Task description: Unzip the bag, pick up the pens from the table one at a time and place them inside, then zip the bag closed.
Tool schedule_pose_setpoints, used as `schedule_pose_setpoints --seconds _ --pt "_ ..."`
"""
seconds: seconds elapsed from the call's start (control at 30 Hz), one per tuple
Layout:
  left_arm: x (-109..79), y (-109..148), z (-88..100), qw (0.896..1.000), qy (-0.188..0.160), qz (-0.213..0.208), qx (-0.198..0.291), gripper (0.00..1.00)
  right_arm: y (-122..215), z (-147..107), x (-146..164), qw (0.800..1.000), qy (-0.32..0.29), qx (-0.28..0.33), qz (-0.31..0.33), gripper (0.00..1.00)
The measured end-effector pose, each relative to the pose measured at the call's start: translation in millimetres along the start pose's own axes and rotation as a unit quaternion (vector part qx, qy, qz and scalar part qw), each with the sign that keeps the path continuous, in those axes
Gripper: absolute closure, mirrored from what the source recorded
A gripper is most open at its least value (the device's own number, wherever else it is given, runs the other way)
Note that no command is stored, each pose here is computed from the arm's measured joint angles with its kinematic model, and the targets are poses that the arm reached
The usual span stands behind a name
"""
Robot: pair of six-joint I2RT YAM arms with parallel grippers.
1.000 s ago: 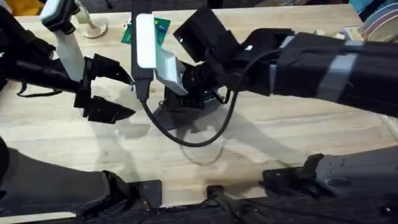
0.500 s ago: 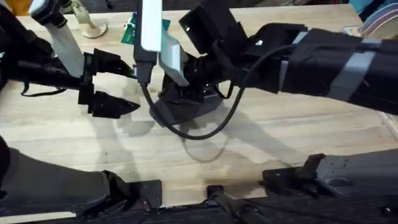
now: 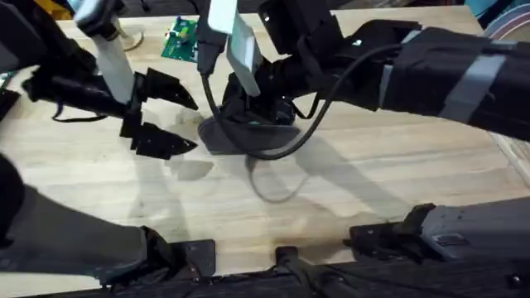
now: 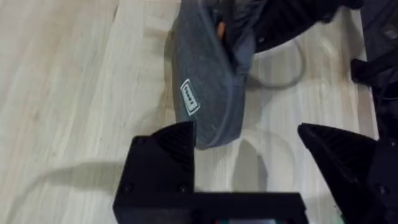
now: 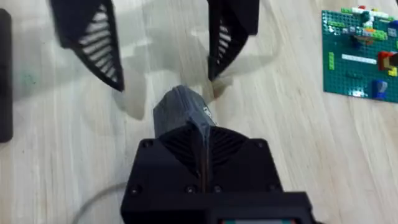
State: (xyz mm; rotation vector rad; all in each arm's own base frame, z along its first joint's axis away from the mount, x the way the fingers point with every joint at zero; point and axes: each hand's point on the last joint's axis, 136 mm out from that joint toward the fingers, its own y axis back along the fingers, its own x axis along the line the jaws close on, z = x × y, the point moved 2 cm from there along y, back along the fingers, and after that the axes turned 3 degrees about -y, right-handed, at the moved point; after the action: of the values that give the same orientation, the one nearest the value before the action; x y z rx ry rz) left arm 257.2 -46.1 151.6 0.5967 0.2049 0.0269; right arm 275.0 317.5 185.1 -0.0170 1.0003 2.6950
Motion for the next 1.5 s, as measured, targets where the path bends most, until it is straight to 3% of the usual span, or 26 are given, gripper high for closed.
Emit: schedule_pose_setpoints --seconds 0.23,0.63,0.7,0.87,0.9,1.1,1.5 --pt "16.0 -22 -16.2 0.998 0.036 -0.031 -0.033 0.007 0 0 2 1.0 -0.004 -0.001 0.007 0.969" --pt "16.8 -49 -7.3 0.996 0.024 -0.066 -0.047 0.008 0 -2 5 1.0 -0.009 0.003 0.014 0.969" --pt "16.8 -49 -7.2 0.996 0.025 -0.066 -0.048 0.121 0 -2 5 1.0 -0.009 0.003 0.015 0.97" --pt "18.3 -48 -8.2 0.997 0.024 -0.062 -0.048 0.877 0 -2 6 1.0 -0.009 0.003 0.017 0.97" --pt "18.3 -48 -8.0 0.997 0.023 -0.062 -0.049 0.935 0 -3 6 1.0 -0.01 0.004 0.017 0.97" --pt "18.2 -48 -8.5 0.997 0.023 -0.063 -0.047 0.956 3 -19 8 0.999 -0.031 0.034 0.028 0.968" --pt "19.0 -48 -9.2 0.997 0.02 -0.062 -0.045 0.956 41 -92 -23 0.98 -0.152 0.129 0.026 0.968"
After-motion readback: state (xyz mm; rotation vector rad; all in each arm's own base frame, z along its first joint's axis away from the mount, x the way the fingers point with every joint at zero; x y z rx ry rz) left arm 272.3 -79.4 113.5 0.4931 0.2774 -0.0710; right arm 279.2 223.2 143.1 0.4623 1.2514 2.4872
